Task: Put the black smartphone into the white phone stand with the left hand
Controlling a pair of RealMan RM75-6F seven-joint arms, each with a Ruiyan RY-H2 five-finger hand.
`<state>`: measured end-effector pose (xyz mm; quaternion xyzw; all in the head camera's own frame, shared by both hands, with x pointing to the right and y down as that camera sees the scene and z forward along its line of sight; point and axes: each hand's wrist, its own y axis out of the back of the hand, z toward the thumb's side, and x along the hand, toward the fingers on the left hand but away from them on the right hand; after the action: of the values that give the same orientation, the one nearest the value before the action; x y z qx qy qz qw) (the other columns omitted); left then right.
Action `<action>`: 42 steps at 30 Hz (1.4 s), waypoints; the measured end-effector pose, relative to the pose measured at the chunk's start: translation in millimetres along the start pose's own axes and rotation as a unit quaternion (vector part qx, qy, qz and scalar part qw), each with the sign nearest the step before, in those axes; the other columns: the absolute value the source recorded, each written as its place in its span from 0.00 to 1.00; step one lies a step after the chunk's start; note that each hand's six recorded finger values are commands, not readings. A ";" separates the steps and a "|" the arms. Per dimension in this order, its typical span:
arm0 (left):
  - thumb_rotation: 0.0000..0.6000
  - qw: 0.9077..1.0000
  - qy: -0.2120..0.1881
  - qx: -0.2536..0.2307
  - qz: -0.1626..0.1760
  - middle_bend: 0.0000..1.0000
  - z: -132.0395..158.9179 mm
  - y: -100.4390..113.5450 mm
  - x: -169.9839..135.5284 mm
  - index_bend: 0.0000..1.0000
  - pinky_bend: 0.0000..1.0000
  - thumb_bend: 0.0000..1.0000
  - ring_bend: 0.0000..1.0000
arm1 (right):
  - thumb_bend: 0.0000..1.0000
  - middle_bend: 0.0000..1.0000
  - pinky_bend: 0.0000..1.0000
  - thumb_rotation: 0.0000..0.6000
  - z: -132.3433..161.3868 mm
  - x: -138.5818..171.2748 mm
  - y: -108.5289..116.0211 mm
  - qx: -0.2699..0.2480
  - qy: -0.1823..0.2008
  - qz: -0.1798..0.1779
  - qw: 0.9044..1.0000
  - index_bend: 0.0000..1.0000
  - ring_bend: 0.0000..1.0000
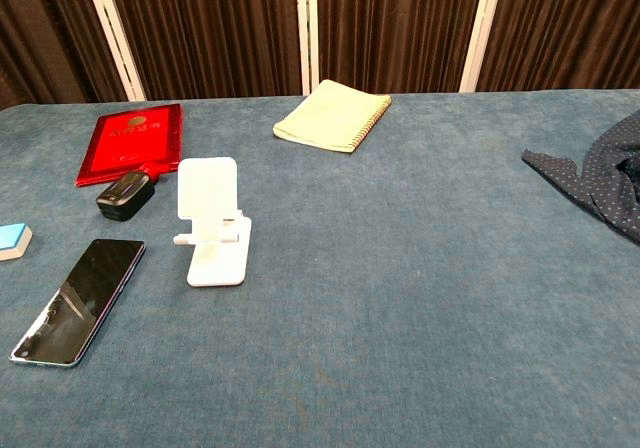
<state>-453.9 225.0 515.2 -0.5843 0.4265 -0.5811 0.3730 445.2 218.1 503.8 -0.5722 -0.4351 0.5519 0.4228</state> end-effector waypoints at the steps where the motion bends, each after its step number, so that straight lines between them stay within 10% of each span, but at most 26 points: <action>1: 1.00 1.000 -0.001 0.001 0.000 0.00 0.2 -0.1 0.2 0.00 0.00 0.00 0.00 | 0.00 0.00 0.00 1.00 -0.5 -0.1 0.3 0.004 -0.002 -0.002 1.000 0.00 0.00; 13: 1.00 0.999 -0.036 0.015 -0.013 0.00 6.7 -15.4 5.8 0.00 0.00 0.00 0.00 | 0.00 0.00 0.00 1.00 -0.9 0.5 2.4 -0.008 -0.008 -0.005 1.000 0.00 0.00; 29: 1.00 0.984 -0.097 0.017 -0.147 0.00 25.2 -147.6 52.9 0.00 0.00 0.00 0.00 | 0.00 0.00 0.00 1.00 -7.7 -3.3 2.4 -0.023 -0.016 0.002 1.000 0.00 0.00; 42: 1.00 0.981 -0.111 0.001 -0.160 0.00 49.6 -183.7 67.1 0.00 0.00 0.00 0.00 | 0.00 0.00 0.00 1.00 -10.2 -4.1 3.0 -0.027 -0.017 0.003 0.999 0.00 0.00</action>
<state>-395.2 225.3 708.2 -0.7052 0.2826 -0.5658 0.3205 455.4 213.3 502.3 -0.5753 -0.4554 0.5509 0.3977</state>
